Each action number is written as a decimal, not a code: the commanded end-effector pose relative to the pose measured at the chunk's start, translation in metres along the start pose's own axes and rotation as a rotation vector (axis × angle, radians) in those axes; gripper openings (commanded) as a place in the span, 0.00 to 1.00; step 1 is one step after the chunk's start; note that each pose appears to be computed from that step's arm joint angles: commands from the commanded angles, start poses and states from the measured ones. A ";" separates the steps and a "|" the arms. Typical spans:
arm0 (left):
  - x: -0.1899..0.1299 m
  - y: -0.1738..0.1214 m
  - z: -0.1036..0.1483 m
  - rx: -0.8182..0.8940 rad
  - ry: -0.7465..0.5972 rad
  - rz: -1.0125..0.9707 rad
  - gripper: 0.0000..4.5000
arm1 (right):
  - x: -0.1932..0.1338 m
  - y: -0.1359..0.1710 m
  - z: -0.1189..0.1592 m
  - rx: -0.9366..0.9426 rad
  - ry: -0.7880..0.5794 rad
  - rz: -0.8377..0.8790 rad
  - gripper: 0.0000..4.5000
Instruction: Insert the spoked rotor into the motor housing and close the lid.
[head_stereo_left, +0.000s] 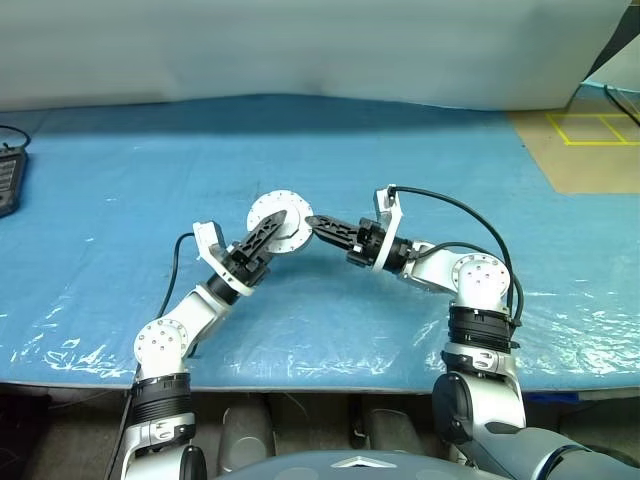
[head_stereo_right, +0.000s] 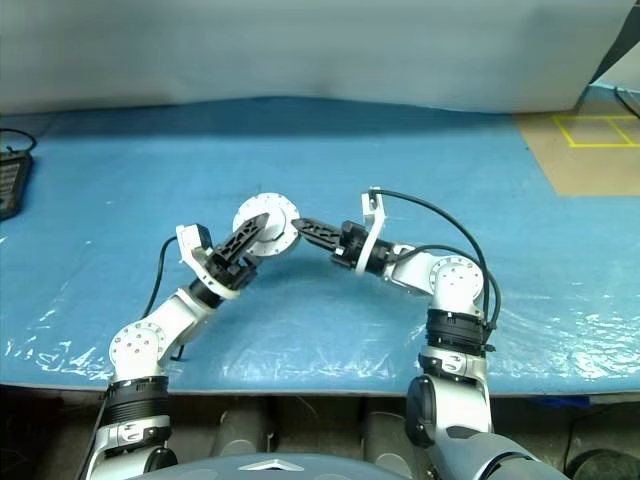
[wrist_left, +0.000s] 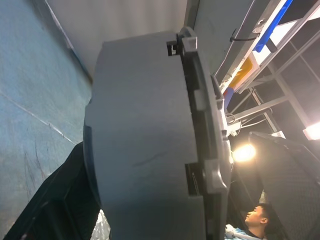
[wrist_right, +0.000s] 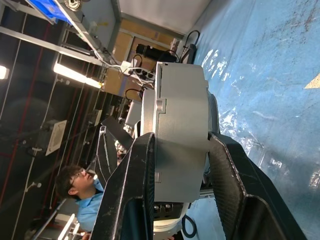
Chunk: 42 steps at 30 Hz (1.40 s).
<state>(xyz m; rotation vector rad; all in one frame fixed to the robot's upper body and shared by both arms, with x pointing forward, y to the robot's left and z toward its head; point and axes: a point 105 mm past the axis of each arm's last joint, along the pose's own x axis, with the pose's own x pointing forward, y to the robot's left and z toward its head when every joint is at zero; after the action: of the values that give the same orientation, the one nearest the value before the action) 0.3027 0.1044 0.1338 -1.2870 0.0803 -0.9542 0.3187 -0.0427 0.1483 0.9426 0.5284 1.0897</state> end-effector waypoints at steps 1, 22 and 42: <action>0.006 -0.014 0.007 0.039 -0.031 -0.059 1.00 | 0.003 0.023 0.007 -0.055 -0.016 0.096 0.28; 0.009 0.004 0.013 0.073 -0.075 0.041 0.55 | 0.000 0.024 0.008 -0.141 0.003 0.095 0.55; -0.031 0.063 0.179 0.505 -0.740 0.701 0.55 | -0.017 -0.018 0.047 -0.391 -0.162 -0.151 0.85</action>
<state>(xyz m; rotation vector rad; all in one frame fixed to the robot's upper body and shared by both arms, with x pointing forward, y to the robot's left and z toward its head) 0.4133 0.2441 0.1091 -0.9887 -0.1757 0.0881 0.3584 -0.0799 0.1448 0.6441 0.2888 0.9069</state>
